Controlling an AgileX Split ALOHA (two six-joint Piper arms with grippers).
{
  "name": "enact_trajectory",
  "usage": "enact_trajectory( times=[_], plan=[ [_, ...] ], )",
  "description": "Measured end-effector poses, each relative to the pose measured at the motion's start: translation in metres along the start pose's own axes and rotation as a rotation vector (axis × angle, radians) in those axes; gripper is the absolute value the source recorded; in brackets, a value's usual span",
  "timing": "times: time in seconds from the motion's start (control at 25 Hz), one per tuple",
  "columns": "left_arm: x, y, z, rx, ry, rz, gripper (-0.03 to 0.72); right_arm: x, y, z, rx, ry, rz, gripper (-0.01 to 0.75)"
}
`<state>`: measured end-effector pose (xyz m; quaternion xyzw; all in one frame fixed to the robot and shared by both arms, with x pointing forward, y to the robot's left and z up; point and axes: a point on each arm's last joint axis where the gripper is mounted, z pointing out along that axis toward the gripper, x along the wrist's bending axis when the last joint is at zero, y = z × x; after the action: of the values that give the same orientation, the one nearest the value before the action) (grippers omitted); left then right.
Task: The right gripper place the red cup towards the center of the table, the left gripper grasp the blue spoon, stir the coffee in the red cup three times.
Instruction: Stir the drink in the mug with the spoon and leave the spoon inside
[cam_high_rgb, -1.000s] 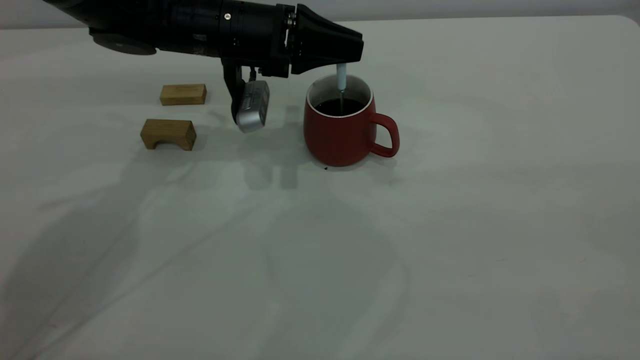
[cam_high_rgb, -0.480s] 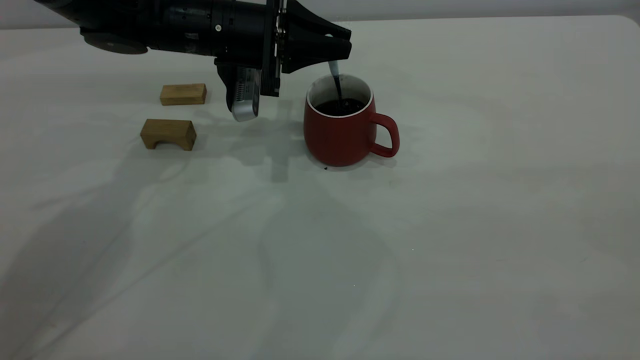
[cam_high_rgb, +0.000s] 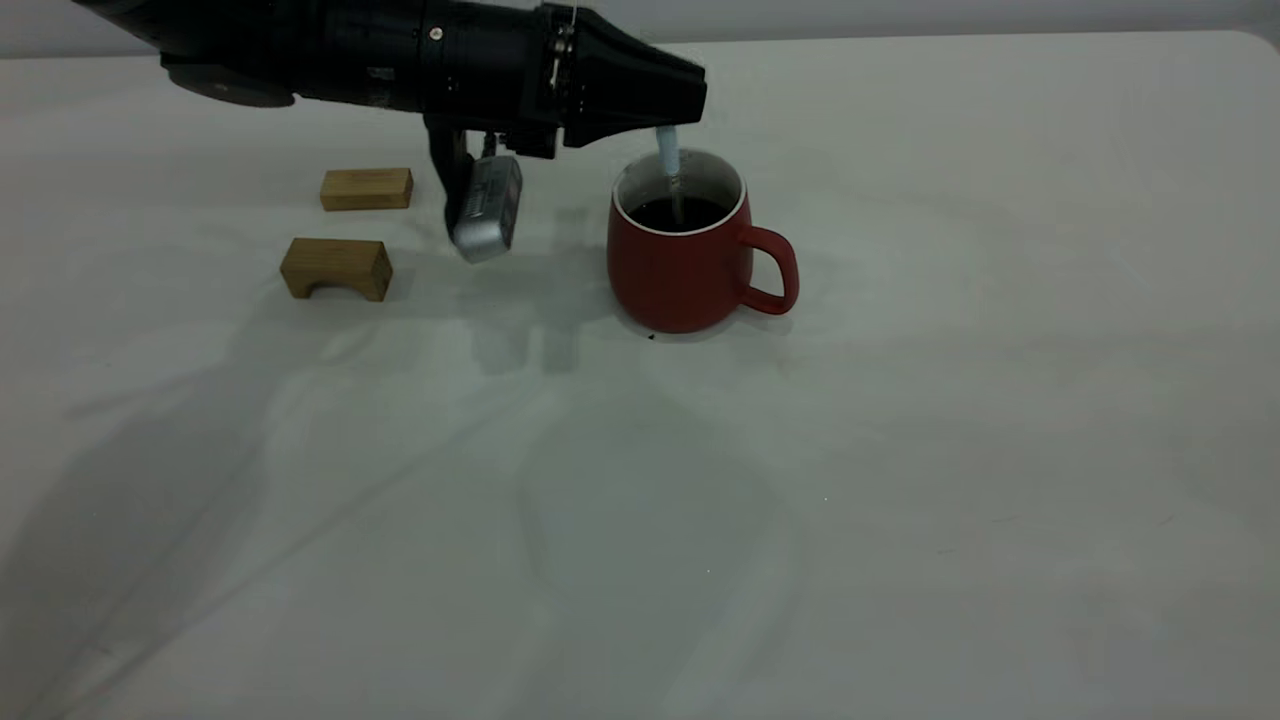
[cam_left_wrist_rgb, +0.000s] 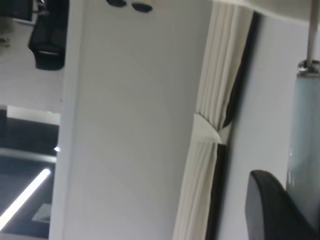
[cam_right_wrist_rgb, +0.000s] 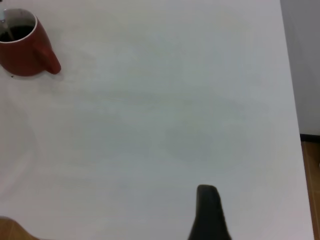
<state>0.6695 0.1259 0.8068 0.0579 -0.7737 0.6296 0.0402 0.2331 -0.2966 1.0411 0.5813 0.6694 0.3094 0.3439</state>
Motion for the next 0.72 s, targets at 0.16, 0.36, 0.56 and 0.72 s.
enact_trajectory(
  times=[0.16, 0.36, 0.56, 0.72],
  plan=[
    [-0.003, 0.005, -0.014, -0.031, 0.004, 0.036, 0.126, 0.000, 0.000, 0.000, 0.000, 0.000, 0.000, 0.591],
    [-0.005, 0.004, -0.017, -0.016, -0.016, 0.210, 0.125, 0.000, 0.000, 0.000, 0.000, 0.000, 0.000, 0.591],
    [-0.005, 0.002, -0.012, 0.000, -0.023, 0.331, 0.123, 0.000, 0.000, 0.000, 0.000, 0.000, 0.000, 0.591],
    [0.000, -0.003, 0.002, 0.022, -0.016, 0.327, 0.123, 0.000, 0.000, 0.000, 0.000, 0.000, 0.000, 0.591]
  ],
)
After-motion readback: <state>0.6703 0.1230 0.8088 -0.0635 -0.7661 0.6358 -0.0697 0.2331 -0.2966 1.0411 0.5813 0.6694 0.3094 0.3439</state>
